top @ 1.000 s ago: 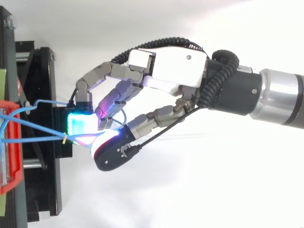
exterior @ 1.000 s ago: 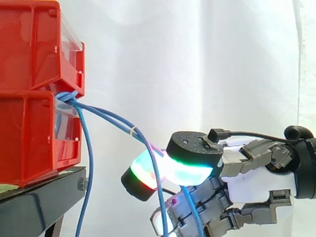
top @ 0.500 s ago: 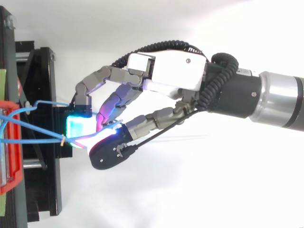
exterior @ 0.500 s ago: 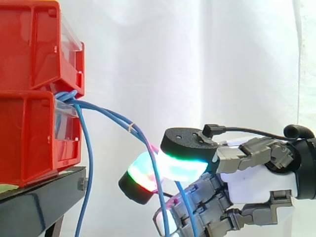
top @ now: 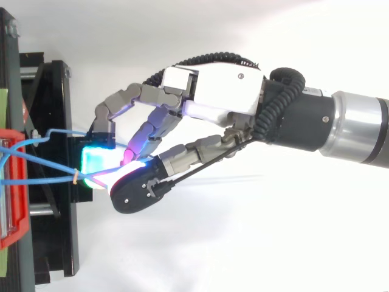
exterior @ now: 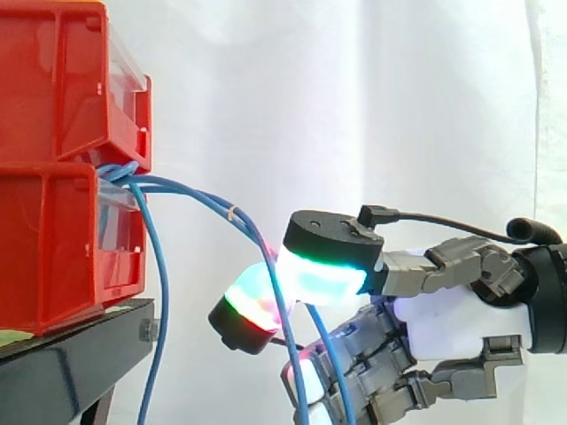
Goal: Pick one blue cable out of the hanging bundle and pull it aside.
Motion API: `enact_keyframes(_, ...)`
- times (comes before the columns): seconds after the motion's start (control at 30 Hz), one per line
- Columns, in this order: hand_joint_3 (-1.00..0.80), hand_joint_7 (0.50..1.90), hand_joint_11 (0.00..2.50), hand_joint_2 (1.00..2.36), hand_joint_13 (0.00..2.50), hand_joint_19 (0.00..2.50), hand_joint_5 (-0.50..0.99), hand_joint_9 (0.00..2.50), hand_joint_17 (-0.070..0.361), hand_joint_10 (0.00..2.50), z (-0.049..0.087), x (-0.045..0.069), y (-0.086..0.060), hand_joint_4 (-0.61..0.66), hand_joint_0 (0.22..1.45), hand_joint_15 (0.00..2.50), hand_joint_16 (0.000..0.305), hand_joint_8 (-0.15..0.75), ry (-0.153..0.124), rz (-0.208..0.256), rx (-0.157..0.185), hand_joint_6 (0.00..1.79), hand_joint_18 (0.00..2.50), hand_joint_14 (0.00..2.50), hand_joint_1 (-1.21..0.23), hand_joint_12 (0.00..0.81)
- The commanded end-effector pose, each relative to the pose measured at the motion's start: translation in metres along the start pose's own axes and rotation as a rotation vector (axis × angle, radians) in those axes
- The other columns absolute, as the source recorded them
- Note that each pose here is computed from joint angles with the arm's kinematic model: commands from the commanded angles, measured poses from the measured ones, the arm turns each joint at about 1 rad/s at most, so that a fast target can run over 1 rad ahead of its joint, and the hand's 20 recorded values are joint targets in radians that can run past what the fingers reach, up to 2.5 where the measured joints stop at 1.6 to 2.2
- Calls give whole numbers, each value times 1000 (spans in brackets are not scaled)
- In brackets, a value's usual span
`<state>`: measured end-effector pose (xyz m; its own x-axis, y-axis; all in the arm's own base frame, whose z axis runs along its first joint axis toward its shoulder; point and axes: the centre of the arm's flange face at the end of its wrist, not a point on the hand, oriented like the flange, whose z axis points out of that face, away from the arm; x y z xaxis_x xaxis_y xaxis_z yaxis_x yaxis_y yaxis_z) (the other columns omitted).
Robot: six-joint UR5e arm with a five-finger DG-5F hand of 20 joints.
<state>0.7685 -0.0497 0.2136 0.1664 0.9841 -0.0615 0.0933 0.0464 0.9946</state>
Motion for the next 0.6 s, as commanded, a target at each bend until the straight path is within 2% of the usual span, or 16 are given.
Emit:
enact_keyframes(0.0, -500, 944, 476, 1000, 989, 437, -86, 1084, 113, 19, 1, -2, 2, 10, 501, 522, 50, 278, -2, 11, -4, 845, 744, 22, -412, 314)
enact_keyframes(0.2, -500, 909, 470, 1000, 997, 439, -85, 1087, 117, 19, 4, -2, 11, 31, 483, 516, 52, 284, 2, 13, -10, 819, 758, 22, -395, 323)
enact_keyframes(0.33, -500, 916, 470, 1000, 1001, 438, -83, 1089, 118, 17, 4, -2, 12, 31, 481, 516, 53, 288, 9, 17, 6, 810, 761, 20, -399, 322)
enact_keyframes(0.57, -450, 962, 477, 1004, 981, 435, -86, 1077, 112, 20, 3, -3, 14, 32, 519, 518, 50, 265, 12, 34, 9, 803, 737, 22, -591, 310)
